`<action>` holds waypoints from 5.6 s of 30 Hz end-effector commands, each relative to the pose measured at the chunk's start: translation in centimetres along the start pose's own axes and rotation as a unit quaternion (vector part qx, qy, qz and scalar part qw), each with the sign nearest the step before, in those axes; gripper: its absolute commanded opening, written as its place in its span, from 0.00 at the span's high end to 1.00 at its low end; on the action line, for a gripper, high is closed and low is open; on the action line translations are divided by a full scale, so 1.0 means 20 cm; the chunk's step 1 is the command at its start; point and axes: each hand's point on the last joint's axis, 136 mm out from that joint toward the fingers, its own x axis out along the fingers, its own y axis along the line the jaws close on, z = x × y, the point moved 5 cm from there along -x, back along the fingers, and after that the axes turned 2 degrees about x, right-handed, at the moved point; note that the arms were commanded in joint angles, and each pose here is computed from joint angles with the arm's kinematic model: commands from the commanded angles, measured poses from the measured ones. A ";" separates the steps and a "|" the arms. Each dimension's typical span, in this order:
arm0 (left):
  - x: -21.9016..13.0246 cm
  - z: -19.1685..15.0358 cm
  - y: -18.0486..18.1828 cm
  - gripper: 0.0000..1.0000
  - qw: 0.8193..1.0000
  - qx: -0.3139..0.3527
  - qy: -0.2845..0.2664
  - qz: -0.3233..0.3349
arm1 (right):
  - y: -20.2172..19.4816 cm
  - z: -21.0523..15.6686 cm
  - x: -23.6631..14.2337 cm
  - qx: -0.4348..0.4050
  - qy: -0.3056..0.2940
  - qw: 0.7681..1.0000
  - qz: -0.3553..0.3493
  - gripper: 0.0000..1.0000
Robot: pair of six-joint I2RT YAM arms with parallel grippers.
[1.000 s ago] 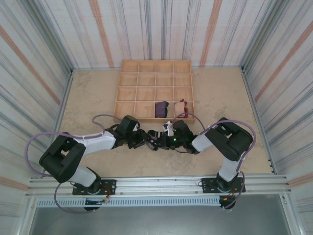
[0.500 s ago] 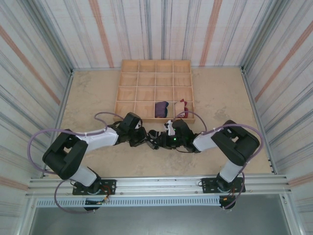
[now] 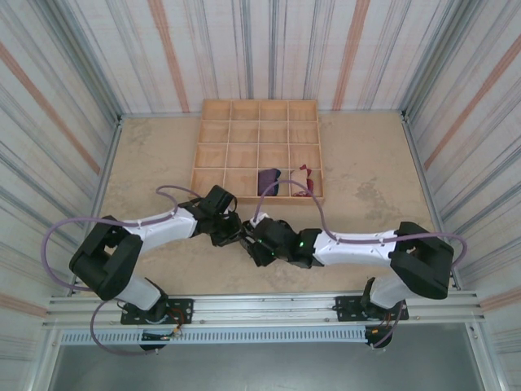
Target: Roll the socks
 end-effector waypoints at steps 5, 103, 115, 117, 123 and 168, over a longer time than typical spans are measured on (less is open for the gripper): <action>0.02 -0.04 0.05 1.00 0.999 -0.013 0.033 0.023 | 0.07 -0.01 0.06 -0.157 -0.058 0.980 -0.107 0.34; 0.31 0.11 -0.32 0.98 0.996 0.088 -0.006 0.024 | -0.53 -0.23 0.07 0.395 0.070 0.896 0.193 0.96; 0.16 -0.02 -0.22 1.00 0.998 0.059 -0.008 0.036 | -0.44 -0.06 -0.20 0.198 0.000 0.978 0.062 0.33; 0.16 -0.05 -0.20 1.00 0.999 0.041 -0.009 0.024 | -0.39 -0.06 -0.20 0.143 -0.010 0.990 0.020 0.31; 0.20 -0.15 -0.13 1.00 1.000 0.010 0.006 0.011 | -0.23 -0.04 -0.13 0.024 -0.037 0.999 -0.030 0.30; -0.19 0.06 -0.26 0.33 0.984 0.140 -0.042 -0.098 | -0.31 -0.33 0.00 0.160 0.030 0.970 0.178 1.00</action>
